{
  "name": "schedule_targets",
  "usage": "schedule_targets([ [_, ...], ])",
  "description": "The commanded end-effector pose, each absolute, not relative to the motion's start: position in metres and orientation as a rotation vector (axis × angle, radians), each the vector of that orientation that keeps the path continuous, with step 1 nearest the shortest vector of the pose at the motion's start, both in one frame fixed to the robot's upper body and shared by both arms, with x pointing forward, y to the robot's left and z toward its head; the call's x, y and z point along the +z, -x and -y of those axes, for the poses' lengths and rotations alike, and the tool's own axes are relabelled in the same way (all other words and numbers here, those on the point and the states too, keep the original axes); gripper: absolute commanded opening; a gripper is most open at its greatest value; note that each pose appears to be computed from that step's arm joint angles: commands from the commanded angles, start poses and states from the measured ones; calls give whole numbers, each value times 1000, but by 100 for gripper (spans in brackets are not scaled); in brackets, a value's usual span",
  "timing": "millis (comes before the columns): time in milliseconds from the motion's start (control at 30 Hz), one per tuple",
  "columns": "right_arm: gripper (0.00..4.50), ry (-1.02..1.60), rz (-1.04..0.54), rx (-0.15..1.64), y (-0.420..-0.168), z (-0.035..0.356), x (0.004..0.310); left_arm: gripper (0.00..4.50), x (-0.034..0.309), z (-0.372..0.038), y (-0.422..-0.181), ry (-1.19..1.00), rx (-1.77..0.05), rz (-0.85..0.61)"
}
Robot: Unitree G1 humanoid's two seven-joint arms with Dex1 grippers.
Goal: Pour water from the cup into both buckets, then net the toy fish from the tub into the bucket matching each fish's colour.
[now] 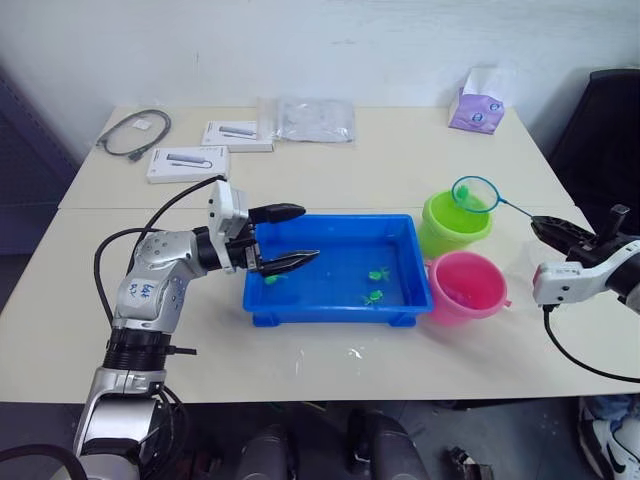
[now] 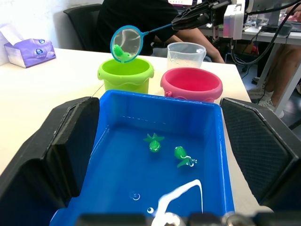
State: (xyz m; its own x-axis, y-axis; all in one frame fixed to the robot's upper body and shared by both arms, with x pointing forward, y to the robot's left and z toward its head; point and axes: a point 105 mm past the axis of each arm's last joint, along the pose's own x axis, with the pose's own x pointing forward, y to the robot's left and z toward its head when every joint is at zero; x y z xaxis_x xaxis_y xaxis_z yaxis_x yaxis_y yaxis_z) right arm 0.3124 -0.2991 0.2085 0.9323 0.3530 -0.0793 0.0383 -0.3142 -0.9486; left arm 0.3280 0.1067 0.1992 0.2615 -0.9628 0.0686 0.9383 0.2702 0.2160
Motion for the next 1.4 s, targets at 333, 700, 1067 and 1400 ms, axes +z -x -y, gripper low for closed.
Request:
schedule_targets([
  [333,0,1894,315,236,-310,314,224,442,208,-102,-327,-162,-1304,252],
  [700,0,1905,391,267,-305,303,213,442,206,-99,-324,-152,-1306,252],
  [1067,0,1801,452,195,-307,301,228,442,206,-101,-326,-156,-1294,253],
  [1400,0,1214,430,727,-282,195,234,442,192,-150,-323,-228,-1253,147],
])
